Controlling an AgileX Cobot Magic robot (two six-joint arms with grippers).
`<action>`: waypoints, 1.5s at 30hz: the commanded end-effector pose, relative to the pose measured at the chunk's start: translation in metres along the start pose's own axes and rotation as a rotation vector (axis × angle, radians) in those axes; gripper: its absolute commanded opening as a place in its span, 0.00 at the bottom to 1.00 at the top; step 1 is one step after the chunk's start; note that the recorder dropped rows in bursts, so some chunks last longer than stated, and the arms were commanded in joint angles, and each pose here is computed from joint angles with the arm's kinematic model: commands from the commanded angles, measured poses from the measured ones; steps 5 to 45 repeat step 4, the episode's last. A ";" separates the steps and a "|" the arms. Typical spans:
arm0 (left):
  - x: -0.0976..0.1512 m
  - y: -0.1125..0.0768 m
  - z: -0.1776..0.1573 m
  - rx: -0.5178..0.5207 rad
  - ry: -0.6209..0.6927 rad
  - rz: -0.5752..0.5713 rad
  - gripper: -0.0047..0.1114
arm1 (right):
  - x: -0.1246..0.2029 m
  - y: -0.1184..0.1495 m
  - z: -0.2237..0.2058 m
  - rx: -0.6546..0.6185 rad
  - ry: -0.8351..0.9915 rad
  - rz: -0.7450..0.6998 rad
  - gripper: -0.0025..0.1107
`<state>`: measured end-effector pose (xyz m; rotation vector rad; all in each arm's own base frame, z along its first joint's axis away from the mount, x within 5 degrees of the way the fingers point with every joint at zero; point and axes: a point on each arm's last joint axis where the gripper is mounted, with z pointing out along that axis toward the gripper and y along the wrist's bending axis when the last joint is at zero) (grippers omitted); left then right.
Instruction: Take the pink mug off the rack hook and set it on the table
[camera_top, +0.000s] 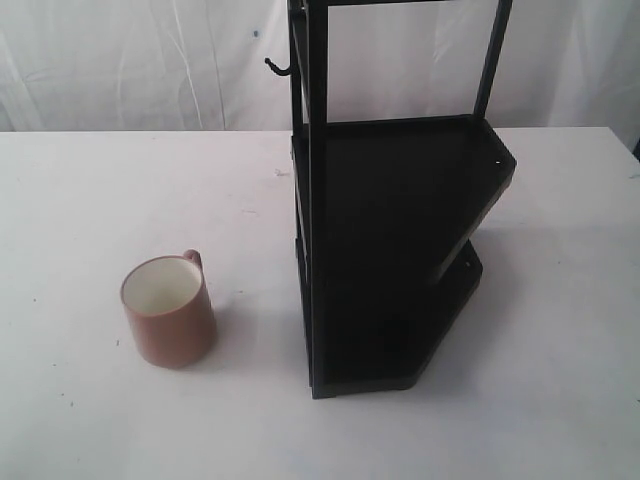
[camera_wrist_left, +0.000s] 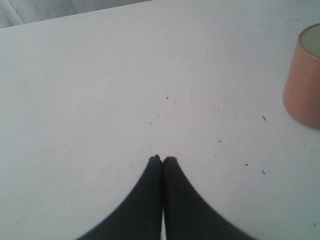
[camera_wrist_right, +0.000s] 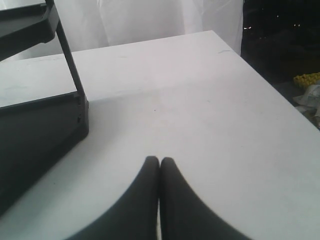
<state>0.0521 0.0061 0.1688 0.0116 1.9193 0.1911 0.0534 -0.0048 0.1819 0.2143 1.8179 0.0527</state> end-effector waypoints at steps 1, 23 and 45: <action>0.000 0.000 0.000 0.000 -0.005 -0.011 0.04 | -0.001 0.000 0.000 0.006 -0.010 -0.004 0.02; 0.000 0.000 0.000 0.000 -0.005 -0.011 0.04 | -0.001 0.000 0.000 0.006 -0.010 -0.004 0.02; 0.000 0.000 0.000 0.000 -0.005 -0.011 0.04 | -0.001 0.000 0.000 0.006 -0.010 -0.004 0.02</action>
